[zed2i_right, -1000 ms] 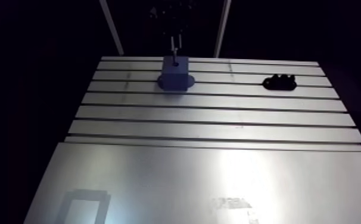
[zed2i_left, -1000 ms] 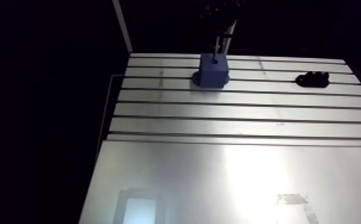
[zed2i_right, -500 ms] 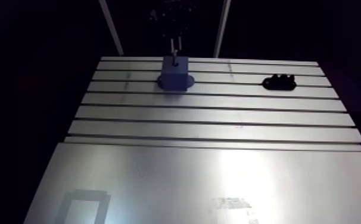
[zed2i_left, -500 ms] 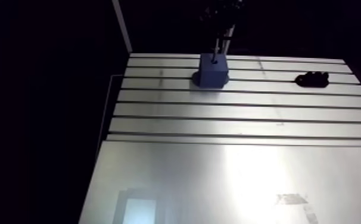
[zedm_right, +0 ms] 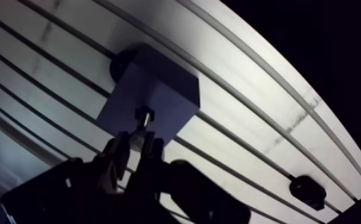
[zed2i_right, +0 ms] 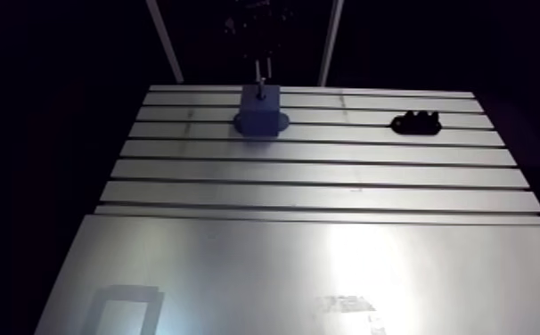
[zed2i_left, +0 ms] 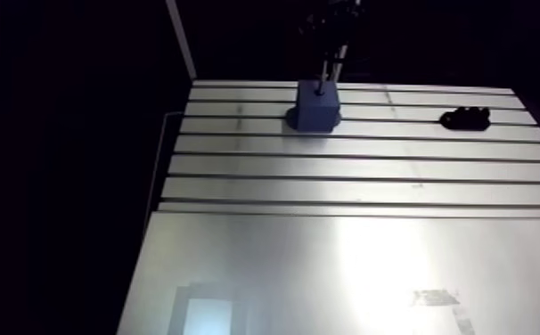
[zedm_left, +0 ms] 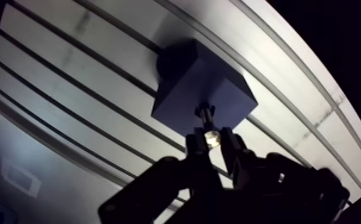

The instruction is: Pick up the M10 bolt and insert it into the hex recess until seated.

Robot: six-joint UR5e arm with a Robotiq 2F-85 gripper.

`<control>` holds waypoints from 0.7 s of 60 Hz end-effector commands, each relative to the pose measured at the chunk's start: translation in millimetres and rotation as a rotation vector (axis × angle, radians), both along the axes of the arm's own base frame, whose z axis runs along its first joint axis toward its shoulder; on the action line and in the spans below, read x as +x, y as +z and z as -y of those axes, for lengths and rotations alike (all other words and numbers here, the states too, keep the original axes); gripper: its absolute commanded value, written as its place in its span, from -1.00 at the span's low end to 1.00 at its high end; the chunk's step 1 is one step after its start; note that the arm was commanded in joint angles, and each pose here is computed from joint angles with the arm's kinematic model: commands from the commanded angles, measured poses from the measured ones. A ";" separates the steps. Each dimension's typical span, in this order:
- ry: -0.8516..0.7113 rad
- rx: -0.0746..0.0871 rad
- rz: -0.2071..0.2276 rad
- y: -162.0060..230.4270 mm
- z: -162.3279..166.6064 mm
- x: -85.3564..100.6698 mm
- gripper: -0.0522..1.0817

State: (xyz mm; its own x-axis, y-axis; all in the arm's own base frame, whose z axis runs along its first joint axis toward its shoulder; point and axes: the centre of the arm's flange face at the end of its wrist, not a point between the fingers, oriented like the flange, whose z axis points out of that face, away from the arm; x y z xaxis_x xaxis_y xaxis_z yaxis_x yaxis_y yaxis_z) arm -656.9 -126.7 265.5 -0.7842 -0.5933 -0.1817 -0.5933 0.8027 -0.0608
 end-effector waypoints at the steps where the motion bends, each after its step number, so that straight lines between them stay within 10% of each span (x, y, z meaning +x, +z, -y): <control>1: -0.001 -0.001 0.003 -1.5 -0.1 0.9 0.98; 42: 0.000 -0.002 0.009 -7.1 1.9 -0.8 0.98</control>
State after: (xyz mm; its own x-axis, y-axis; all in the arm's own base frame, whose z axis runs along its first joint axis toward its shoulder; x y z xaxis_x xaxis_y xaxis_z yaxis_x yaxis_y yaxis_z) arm -657.0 -128.9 260.2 -0.7827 -0.5938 -0.1864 -0.5929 0.8025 -0.0667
